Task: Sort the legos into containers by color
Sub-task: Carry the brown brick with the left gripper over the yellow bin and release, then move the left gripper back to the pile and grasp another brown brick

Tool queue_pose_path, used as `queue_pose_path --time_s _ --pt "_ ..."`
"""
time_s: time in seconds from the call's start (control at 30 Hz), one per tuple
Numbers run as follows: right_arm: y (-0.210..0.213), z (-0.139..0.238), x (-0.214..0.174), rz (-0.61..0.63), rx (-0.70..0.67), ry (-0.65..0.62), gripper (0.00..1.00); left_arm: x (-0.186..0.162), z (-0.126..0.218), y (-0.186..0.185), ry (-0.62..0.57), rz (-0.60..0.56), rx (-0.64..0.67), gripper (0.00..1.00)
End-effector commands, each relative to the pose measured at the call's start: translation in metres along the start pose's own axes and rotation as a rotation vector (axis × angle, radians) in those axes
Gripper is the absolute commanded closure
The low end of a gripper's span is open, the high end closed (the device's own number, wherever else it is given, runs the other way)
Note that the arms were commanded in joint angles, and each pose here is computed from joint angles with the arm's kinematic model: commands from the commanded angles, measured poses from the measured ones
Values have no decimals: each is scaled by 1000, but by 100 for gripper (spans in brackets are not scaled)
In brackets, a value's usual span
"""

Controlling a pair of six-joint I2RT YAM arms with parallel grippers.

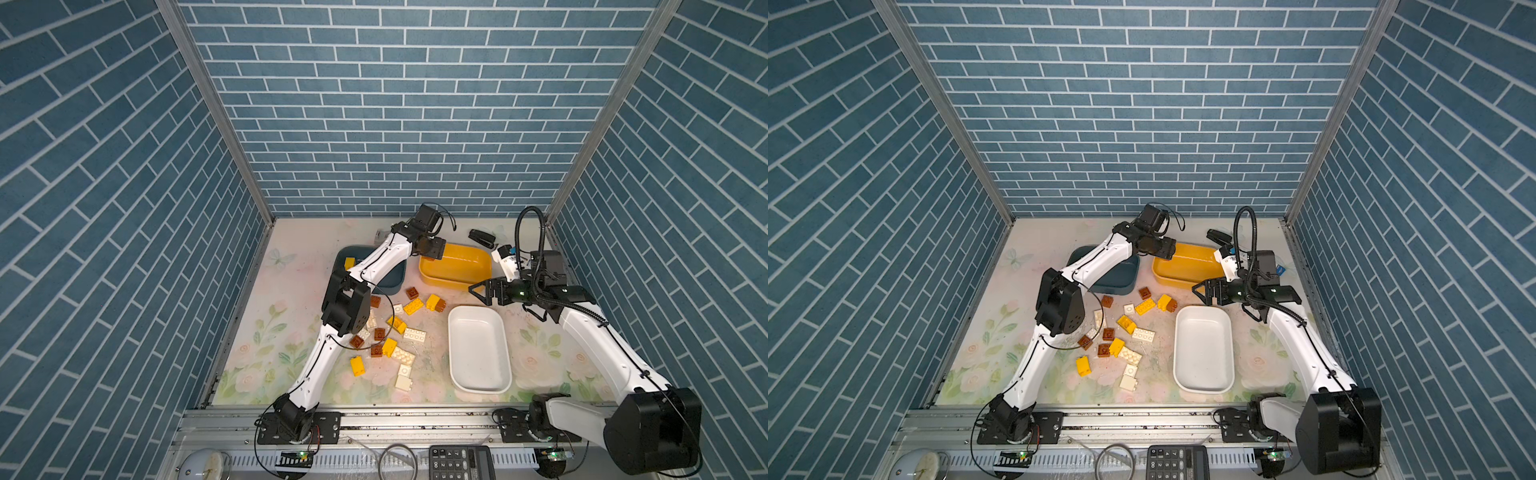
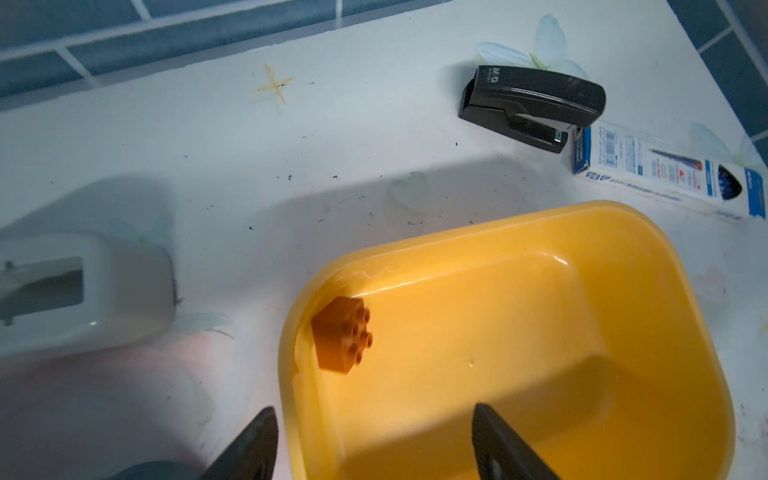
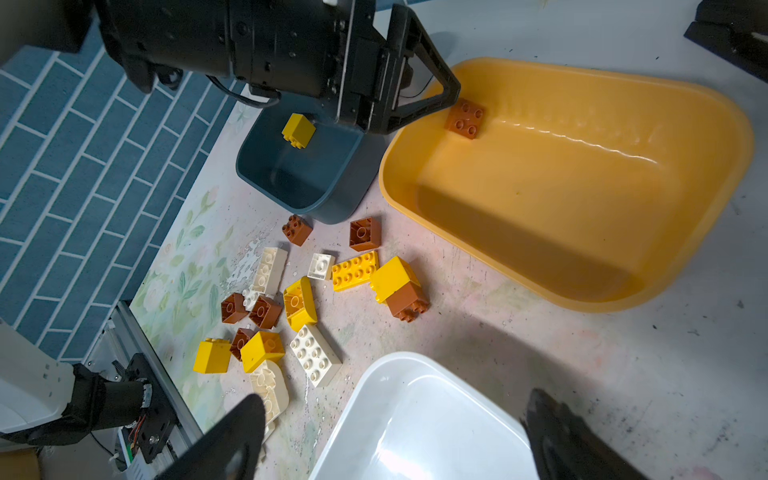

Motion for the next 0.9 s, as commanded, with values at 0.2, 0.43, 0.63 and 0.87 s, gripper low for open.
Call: queue_pose_path --time_s 0.2,0.43,0.63,0.87 --pt "7 3 -3 -17 73 9 3 -51 109 -3 174 1 14 19" --pt "11 0 -8 -31 132 37 2 -126 165 10 288 51 86 19" --pt "16 -7 -14 -27 163 74 2 -186 187 19 397 -18 96 21" --pt "22 -17 -19 -5 175 112 1 -240 177 31 441 -60 129 22"
Point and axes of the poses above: each gripper's point midway between its finger pads, its own z axis back along the fingers, its own y axis along the line the jaws close on, x = y × z, the point moved 9 cm from there along z, back along the fingers, and after that the axes turned 6 degrees about -z, right-handed, at the moved point
